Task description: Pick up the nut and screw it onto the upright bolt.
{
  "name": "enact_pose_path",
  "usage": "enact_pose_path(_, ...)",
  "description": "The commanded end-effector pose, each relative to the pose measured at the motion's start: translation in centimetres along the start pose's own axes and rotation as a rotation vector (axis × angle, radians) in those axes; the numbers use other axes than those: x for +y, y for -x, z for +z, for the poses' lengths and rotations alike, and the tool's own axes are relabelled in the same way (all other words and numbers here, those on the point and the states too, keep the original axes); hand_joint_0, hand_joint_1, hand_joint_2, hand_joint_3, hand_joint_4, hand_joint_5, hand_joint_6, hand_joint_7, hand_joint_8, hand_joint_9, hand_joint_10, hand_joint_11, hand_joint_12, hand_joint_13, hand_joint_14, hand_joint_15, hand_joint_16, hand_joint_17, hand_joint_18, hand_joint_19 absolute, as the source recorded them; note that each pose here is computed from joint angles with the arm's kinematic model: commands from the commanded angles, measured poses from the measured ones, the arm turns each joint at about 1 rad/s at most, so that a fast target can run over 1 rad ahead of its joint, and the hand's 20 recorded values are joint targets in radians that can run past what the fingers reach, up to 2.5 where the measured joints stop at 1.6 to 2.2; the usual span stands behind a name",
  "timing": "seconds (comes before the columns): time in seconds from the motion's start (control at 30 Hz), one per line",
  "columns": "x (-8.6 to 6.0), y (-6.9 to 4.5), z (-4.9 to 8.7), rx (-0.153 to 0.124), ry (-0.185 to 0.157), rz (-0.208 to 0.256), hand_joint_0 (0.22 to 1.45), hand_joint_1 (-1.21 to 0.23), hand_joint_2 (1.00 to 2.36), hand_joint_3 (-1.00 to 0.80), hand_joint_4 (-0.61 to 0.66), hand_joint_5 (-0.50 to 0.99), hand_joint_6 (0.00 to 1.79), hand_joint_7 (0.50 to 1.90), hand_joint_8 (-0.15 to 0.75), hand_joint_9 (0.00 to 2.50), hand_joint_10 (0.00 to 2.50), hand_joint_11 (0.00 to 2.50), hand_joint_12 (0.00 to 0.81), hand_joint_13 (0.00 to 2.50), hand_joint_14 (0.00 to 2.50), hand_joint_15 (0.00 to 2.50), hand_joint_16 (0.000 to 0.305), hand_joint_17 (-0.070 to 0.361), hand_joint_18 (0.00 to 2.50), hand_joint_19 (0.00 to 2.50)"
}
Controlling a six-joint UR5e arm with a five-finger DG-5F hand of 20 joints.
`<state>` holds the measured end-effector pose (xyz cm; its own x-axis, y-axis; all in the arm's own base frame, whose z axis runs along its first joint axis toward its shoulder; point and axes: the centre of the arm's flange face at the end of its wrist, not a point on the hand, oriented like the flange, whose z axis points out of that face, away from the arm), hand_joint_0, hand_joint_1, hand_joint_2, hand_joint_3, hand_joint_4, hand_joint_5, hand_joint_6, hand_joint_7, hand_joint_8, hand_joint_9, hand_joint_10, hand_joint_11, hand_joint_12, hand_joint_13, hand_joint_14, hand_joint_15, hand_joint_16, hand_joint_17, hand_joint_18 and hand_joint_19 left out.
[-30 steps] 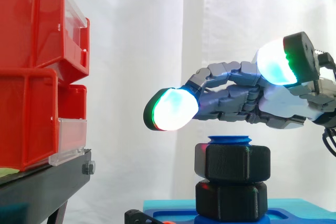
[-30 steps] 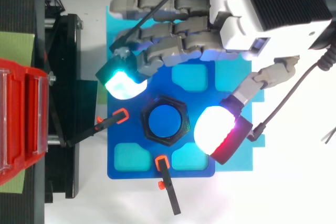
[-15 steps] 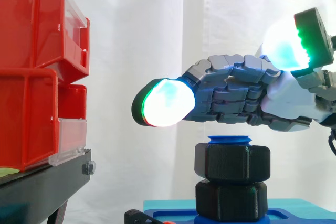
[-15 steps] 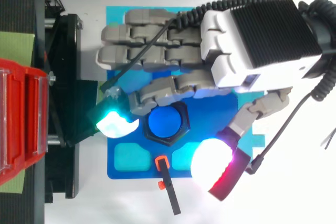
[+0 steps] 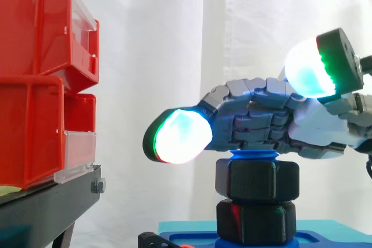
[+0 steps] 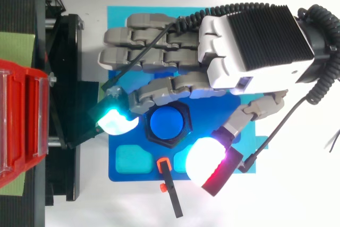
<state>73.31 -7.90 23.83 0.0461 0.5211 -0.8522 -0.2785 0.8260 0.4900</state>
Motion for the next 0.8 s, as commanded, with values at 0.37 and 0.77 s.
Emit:
enact_pose_path(0.37, -0.39, -0.63, -0.53, -0.037, 0.022, -0.003, 0.4, -0.07, 1.0, -0.5, 0.14, -0.16, 0.5, 0.7, 0.205, 0.0, 0.0, 0.0, 0.364, 0.0, 0.0, 0.0, 0.062, 0.139, 0.0, 0.0)
enact_pose_path(0.77, -0.61, -0.47, -0.63, -0.038, 0.022, -0.008, 0.42, -0.15, 1.0, -0.5, 0.23, -0.1, 0.5, 0.85, 0.25, 0.19, 0.0, 0.0, 0.359, 0.0, 0.0, 0.0, 0.056, 0.126, 0.0, 0.0)
